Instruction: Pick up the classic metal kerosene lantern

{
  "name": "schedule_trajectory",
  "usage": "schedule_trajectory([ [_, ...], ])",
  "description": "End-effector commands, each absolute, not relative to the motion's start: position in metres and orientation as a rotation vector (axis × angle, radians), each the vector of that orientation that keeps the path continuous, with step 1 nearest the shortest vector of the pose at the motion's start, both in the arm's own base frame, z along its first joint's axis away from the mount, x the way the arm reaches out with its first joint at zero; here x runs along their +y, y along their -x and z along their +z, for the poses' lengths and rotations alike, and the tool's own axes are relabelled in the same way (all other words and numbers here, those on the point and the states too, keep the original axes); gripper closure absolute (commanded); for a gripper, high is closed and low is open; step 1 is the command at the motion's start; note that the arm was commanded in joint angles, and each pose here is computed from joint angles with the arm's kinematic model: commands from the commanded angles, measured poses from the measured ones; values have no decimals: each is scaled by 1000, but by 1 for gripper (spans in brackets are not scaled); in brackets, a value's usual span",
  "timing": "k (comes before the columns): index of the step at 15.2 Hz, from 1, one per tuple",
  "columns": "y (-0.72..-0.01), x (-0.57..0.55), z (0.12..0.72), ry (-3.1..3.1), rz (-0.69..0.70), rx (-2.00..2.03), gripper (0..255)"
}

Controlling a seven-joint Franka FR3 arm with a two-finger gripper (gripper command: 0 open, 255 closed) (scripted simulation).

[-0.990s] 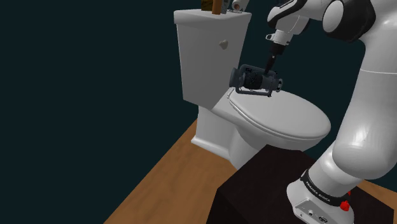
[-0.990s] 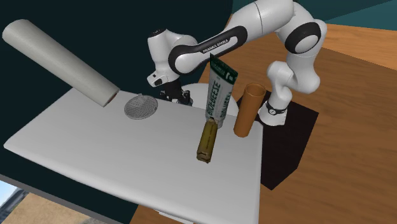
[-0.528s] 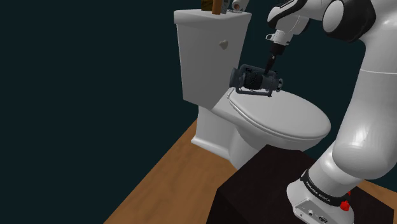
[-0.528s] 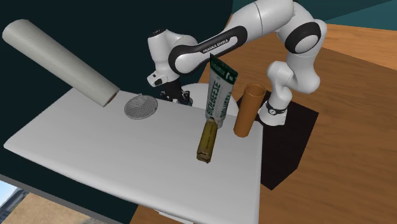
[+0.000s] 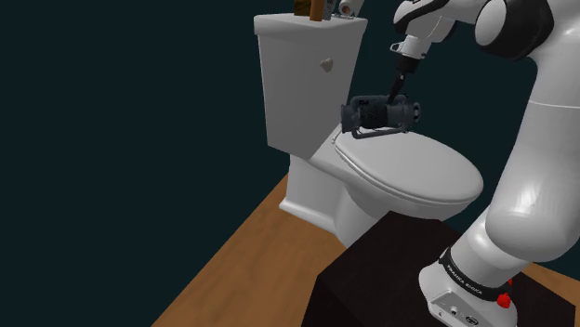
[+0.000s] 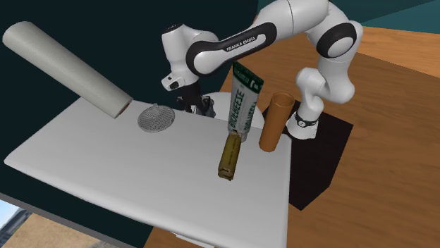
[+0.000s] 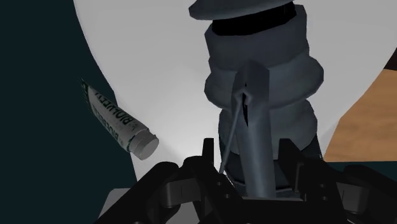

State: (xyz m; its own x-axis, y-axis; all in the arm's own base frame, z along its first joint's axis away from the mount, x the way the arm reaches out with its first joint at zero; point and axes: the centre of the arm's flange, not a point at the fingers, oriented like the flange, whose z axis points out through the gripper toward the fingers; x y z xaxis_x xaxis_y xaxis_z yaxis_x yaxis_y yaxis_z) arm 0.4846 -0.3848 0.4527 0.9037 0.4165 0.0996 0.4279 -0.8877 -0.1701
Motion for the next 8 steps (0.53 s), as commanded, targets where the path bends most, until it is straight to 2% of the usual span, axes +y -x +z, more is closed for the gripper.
schedule_trajectory([
  [1,-484,-385,465,2881,-91,-645,255],
  [8,-484,-385,502,2881,-91,-645,255],
])
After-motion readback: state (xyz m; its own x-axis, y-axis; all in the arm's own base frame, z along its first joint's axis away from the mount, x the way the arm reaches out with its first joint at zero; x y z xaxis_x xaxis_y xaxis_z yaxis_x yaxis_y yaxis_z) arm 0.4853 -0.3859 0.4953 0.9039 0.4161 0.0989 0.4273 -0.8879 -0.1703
